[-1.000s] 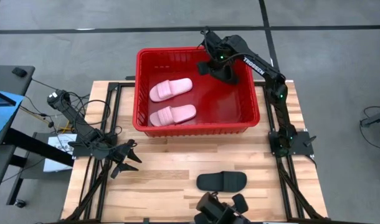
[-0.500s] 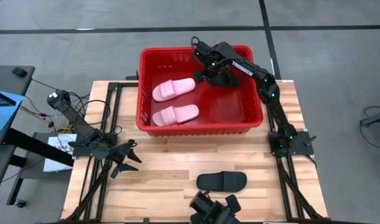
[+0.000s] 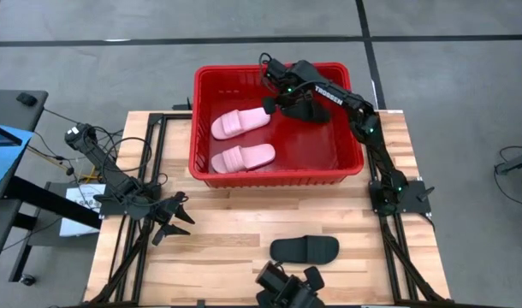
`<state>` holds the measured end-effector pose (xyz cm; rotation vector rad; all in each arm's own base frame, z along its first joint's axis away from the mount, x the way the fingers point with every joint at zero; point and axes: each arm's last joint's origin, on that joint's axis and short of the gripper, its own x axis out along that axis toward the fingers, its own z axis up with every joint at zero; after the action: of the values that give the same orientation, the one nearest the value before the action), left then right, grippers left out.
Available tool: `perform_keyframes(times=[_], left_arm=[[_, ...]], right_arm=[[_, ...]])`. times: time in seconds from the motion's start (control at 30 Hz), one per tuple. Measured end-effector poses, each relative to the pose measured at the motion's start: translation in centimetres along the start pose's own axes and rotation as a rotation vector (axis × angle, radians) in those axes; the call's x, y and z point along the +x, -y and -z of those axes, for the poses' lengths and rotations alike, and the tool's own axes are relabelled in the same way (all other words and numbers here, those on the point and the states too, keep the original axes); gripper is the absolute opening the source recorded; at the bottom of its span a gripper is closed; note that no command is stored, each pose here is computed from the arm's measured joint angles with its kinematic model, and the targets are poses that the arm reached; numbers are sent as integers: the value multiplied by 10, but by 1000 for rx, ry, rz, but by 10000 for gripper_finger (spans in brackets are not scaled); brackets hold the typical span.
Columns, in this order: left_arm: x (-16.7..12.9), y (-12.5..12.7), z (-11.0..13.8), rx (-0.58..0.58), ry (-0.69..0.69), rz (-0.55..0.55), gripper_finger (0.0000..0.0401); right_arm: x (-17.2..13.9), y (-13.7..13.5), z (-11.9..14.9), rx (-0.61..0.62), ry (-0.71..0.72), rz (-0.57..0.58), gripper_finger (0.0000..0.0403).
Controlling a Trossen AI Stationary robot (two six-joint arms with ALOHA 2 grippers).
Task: Pick and place slides into bin
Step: Put the top black slide into the red bin, then put the black slide into the red bin
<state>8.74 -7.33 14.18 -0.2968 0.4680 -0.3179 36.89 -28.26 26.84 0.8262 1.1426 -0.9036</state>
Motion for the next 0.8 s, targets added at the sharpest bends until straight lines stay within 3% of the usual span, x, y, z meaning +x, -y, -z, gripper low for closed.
perform_keyframes(times=[0.47, 0.7, 0.8], left_arm=[[0, 0, 0, 0, 0, 0, 183], [0, 0, 0, 0, 0, 0, 183], [0, 0, 0, 0, 0, 0, 183]], right_arm=[[0, -1, -1, -3, 15, -5, 173], [-6, -8, -3, -15, 56, -47, 195], [-18, -12, -2, -30, 80, -116, 191]])
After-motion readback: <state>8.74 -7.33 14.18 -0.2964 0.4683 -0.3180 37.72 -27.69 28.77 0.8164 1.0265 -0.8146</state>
